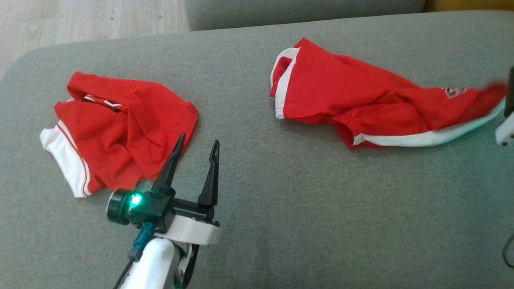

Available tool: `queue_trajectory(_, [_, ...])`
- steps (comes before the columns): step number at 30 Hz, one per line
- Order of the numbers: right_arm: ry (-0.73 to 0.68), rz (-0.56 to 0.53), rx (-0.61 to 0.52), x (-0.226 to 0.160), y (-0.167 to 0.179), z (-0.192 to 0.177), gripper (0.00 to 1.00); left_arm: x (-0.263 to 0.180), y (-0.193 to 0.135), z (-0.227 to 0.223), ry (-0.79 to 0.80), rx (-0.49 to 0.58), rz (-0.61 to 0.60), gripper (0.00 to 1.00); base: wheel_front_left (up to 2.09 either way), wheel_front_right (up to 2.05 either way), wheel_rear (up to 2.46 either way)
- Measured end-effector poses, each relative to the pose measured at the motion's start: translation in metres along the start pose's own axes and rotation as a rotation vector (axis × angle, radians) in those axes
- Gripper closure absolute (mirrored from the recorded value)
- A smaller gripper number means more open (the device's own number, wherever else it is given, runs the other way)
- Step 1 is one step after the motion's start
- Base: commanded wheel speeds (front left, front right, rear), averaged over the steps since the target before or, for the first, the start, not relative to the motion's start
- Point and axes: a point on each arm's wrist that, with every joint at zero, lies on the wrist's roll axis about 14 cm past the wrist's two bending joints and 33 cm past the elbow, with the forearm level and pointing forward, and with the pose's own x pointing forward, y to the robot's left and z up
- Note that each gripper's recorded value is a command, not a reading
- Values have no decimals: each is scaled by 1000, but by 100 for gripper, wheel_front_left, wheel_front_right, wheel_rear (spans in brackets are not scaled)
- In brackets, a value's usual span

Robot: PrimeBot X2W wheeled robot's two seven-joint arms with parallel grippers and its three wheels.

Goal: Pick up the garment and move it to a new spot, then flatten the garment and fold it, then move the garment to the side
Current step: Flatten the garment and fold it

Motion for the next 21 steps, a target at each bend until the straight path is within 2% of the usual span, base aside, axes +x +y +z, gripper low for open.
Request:
queue_trajectory(7, [-174,-19,41,-5,12,35,0,0,-2,1,-1,2,-8,0,0,0,0])
queue_trajectory(12, [-393,34,76,-23,44,83,0,0,-2,8,-19,6,-5,0,0,0,0])
queue_trajectory(14, [-454,76,81,-34,61,92,0,0,0,11,-27,7,1,0,0,0,0])
queue_trajectory(15, [-479,124,91,-45,79,88,0,0,0,13,-34,8,2,0,0,0,0])
queue_trajectory(21, [-450,280,92,-79,129,48,0,-2,1,17,-45,4,8,0,0,0,0])
